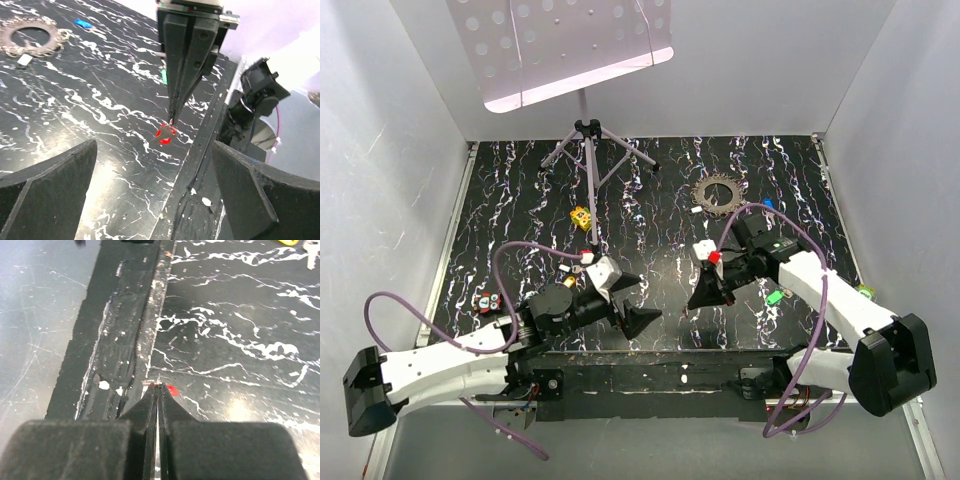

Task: Put the keys on the keyring

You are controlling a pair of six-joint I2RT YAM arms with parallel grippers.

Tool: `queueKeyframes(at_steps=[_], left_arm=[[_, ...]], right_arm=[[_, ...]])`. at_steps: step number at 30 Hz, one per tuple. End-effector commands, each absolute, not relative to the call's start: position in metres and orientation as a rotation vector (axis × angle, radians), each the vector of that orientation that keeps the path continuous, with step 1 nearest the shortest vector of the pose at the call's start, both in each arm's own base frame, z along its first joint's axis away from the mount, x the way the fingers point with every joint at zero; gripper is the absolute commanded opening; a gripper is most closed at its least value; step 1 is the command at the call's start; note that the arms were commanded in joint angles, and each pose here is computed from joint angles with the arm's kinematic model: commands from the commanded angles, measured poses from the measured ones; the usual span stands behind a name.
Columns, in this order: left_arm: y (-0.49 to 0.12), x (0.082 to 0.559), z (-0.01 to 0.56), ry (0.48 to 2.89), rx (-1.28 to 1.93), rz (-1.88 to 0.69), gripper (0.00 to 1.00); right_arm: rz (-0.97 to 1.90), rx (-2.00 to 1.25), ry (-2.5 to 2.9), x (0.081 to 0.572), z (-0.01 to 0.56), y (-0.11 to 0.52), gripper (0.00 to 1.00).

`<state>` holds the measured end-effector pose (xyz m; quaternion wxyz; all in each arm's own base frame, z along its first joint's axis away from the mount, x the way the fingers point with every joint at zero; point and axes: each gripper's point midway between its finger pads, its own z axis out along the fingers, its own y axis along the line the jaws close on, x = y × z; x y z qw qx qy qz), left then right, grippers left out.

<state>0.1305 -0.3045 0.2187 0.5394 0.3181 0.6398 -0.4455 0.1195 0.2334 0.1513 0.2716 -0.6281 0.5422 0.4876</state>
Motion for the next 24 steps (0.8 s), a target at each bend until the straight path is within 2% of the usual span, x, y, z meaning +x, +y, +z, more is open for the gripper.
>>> queueKeyframes(at_steps=[1,16,24], left_arm=[[-0.27,0.152,0.231,1.629,0.655,-0.864,0.98],[-0.217,0.175,0.216,1.743,0.908,-0.351,0.98],[-0.217,0.177,0.198,1.755,0.957,-0.307,0.98]], right_arm=[[1.223,-1.63,1.473,0.133,0.174,0.22,0.01],[0.881,-1.447,1.874,0.149,0.162,0.141,0.01],[0.764,-1.277,2.063,0.153,0.146,0.095,0.01]])
